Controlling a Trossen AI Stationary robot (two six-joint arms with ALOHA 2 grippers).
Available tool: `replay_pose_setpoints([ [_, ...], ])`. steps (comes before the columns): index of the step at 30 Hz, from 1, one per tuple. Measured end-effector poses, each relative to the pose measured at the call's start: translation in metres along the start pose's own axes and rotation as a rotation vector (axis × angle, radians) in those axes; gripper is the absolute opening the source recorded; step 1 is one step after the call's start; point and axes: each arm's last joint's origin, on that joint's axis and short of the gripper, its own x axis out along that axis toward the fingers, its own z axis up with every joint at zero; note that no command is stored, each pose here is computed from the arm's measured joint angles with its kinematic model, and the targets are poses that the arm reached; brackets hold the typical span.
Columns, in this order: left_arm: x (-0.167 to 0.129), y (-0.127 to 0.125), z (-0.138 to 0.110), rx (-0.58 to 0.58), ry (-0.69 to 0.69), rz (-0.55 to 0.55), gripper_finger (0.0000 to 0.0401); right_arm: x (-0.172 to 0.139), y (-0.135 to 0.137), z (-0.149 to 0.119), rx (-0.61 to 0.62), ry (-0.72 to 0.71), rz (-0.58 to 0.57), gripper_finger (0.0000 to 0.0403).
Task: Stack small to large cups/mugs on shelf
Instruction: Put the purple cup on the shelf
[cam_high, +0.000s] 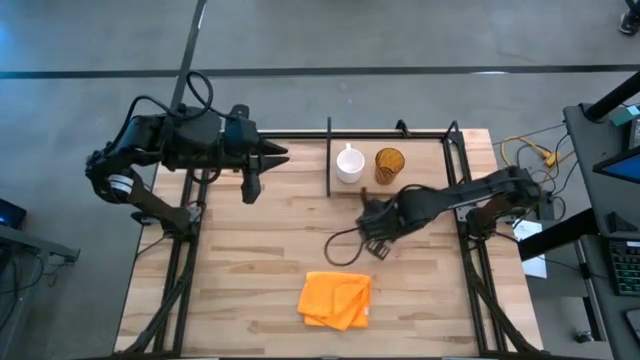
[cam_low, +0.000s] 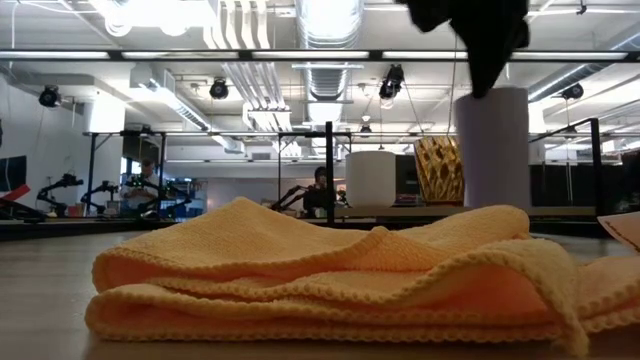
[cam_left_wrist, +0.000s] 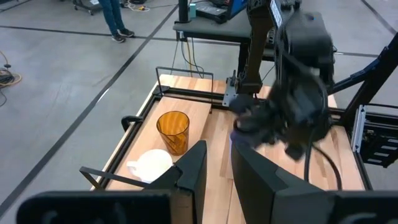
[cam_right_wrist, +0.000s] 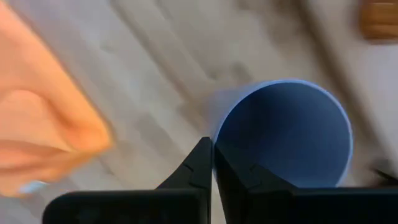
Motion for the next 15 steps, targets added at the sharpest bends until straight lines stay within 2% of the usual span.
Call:
replay_pose_setpoints([
  [4,0.0,0.0,0.0,-0.002,0.0,0.0,0.0061,-0.033,-0.028,-0.008,0.039,-0.016,-0.128,0.0009],
  [8,0.0,0.0,0.0,-0.007,0.0,-0.001,0.0061,-0.058,-0.054,-0.009,0.102,-0.134,-0.085,0.0009],
  [15,0.0,0.0,0.0,-0.012,-0.002,-0.005,0.0061,-0.083,-0.115,-0.016,0.251,-0.25,-0.089,0.0009],
])
